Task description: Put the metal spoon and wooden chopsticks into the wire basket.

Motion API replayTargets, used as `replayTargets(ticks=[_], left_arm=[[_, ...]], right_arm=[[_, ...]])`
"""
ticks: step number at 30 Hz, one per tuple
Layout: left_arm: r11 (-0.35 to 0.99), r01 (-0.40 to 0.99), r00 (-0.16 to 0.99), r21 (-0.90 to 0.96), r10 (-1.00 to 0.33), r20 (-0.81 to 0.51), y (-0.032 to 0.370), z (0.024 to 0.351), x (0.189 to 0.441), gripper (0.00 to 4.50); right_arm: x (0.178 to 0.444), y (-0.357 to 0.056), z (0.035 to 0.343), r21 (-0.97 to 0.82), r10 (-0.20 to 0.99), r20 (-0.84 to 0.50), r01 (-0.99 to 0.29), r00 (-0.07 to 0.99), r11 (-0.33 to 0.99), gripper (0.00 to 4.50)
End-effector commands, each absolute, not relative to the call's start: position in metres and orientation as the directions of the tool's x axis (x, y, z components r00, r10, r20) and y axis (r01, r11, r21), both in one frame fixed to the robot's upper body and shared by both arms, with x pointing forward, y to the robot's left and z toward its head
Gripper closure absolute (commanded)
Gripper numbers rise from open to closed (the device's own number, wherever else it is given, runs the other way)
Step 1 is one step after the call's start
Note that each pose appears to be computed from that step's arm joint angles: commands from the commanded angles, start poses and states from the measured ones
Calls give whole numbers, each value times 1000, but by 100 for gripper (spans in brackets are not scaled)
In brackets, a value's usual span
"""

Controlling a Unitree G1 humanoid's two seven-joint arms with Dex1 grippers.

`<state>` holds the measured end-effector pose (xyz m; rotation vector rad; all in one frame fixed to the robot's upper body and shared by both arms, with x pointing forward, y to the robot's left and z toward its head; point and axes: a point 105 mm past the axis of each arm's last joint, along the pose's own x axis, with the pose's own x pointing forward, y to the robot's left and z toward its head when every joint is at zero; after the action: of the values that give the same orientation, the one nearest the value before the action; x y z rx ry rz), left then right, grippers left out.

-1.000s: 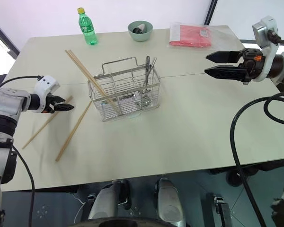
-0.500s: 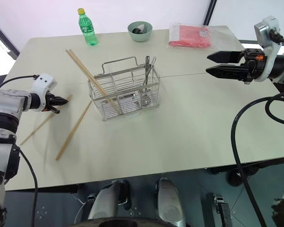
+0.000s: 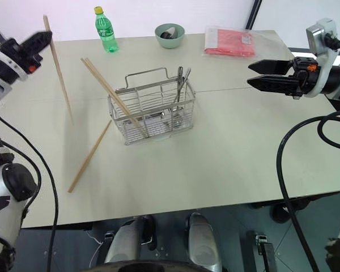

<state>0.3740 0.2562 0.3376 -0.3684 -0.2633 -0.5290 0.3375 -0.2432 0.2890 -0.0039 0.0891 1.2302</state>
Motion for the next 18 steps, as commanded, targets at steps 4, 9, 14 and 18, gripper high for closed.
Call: replayTargets(ticks=[4, 9, 14, 18], left_arm=[[685, 708, 671, -170, -578, 465, 214, 395, 335, 447], [621, 769, 591, -152, -599, 540, 194, 425, 326, 447], [631, 766, 575, -122, -588, 569, 161, 431, 338, 447], [649, 757, 574, -73, -607, 550, 139, 415, 347, 447]], right_arm=[[336, -241, 292, 28, 948, -29, -947, 318, 319, 0], [335, -243, 293, 20, 945, -14, -945, 326, 326, 0], [334, -247, 298, 17, 941, 3, -941, 339, 339, 0], [332, -250, 302, 14, 938, 4, -938, 347, 347, 0]])
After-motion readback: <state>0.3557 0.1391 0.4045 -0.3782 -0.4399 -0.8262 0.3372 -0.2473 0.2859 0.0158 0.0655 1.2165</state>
